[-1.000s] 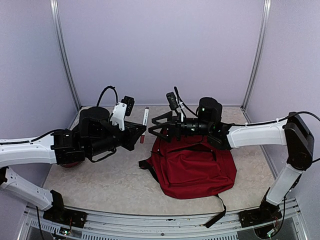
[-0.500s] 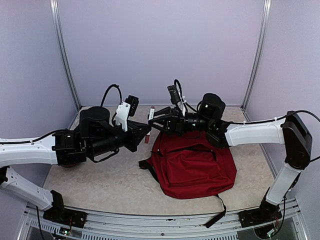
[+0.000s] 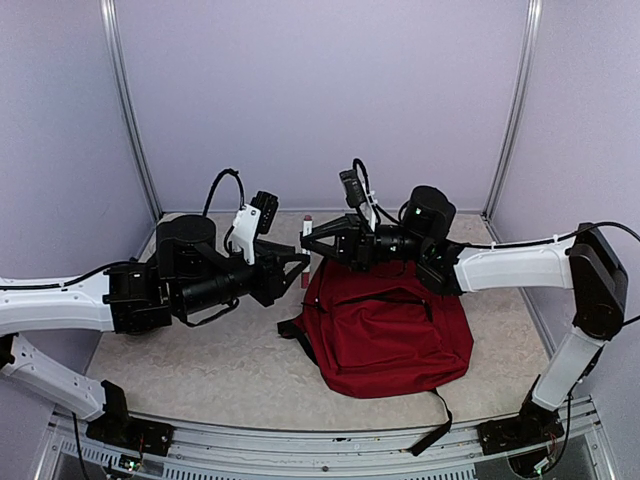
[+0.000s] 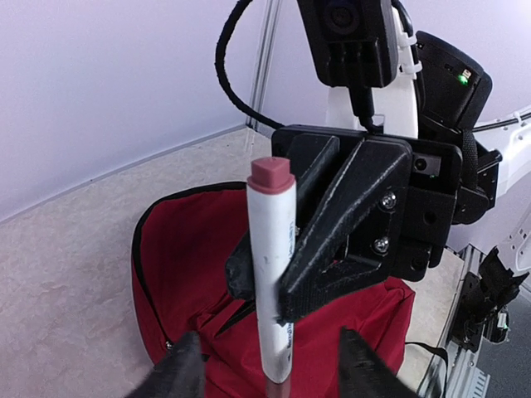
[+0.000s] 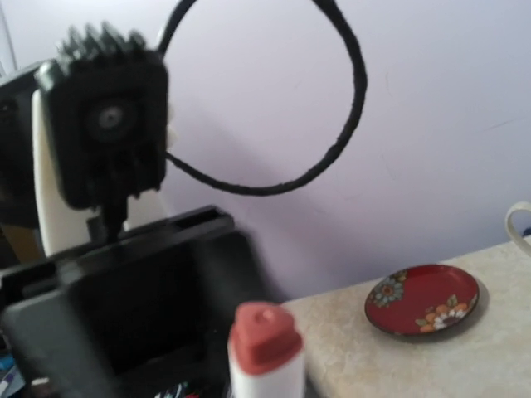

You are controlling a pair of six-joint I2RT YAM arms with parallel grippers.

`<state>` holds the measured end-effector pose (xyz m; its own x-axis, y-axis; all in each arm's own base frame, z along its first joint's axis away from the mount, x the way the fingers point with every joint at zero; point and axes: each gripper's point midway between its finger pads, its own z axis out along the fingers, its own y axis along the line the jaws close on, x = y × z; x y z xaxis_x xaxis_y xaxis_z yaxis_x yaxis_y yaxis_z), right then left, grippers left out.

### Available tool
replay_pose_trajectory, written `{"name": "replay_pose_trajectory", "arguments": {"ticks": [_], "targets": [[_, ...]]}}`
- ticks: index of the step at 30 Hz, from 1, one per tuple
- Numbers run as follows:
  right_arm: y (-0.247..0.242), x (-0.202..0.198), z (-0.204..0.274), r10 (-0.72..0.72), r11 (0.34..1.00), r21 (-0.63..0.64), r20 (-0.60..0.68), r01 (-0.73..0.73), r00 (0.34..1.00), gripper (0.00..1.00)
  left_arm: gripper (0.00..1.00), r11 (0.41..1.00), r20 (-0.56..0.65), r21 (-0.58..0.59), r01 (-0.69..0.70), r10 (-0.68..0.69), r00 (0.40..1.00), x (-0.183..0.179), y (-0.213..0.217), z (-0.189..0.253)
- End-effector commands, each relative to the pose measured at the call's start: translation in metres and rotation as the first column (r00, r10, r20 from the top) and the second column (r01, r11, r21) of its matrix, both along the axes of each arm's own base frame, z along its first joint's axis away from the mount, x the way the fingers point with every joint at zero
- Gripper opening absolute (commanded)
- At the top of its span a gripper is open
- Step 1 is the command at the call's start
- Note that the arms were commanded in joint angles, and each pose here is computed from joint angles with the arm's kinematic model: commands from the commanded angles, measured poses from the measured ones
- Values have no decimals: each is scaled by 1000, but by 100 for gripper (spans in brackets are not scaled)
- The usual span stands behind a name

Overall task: Pack the student bag
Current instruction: Pass from the left arm to the right, then place the pen in the lower front pocket of the bag.

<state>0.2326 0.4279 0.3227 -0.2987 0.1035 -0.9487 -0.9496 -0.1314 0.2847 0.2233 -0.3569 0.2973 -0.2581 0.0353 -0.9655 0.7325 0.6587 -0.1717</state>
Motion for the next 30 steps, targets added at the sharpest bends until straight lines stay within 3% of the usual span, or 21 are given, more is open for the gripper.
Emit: {"name": "replay_pose_trajectory", "arguments": {"ticks": [1, 4, 7, 13, 19, 23, 30], "targets": [[-20, 5, 3, -56, 997, -47, 22, 57, 998, 0, 97, 996, 14, -52, 68, -67, 998, -10, -6, 8], [-39, 24, -14, -172, 967, -178, 70, 182, 983, 0, 99, 996, -9, -37, 77, -77, 997, -2, -7, -6], [-70, 42, -37, -315, 885, -312, 149, 347, 937, 0, 99, 998, -83, -39, 39, -42, 996, 28, -3, -25], [-125, 52, -58, -397, 788, -373, 302, 491, 867, 0, 99, 998, -267, 3, -65, 64, 962, 107, 9, -77], [-138, 52, -69, -352, 775, -355, 444, 522, 824, 0, 99, 992, -447, 103, -67, 107, 888, 146, 6, -161], [-135, 43, -77, -274, 808, -352, 486, 473, 830, 0, 99, 998, -481, 63, 4, 27, 876, 152, -13, -176], [-135, 40, -114, -178, 811, -409, 510, 419, 842, 0, 99, 998, -543, 58, -15, 44, 839, 170, -16, -202]]}}
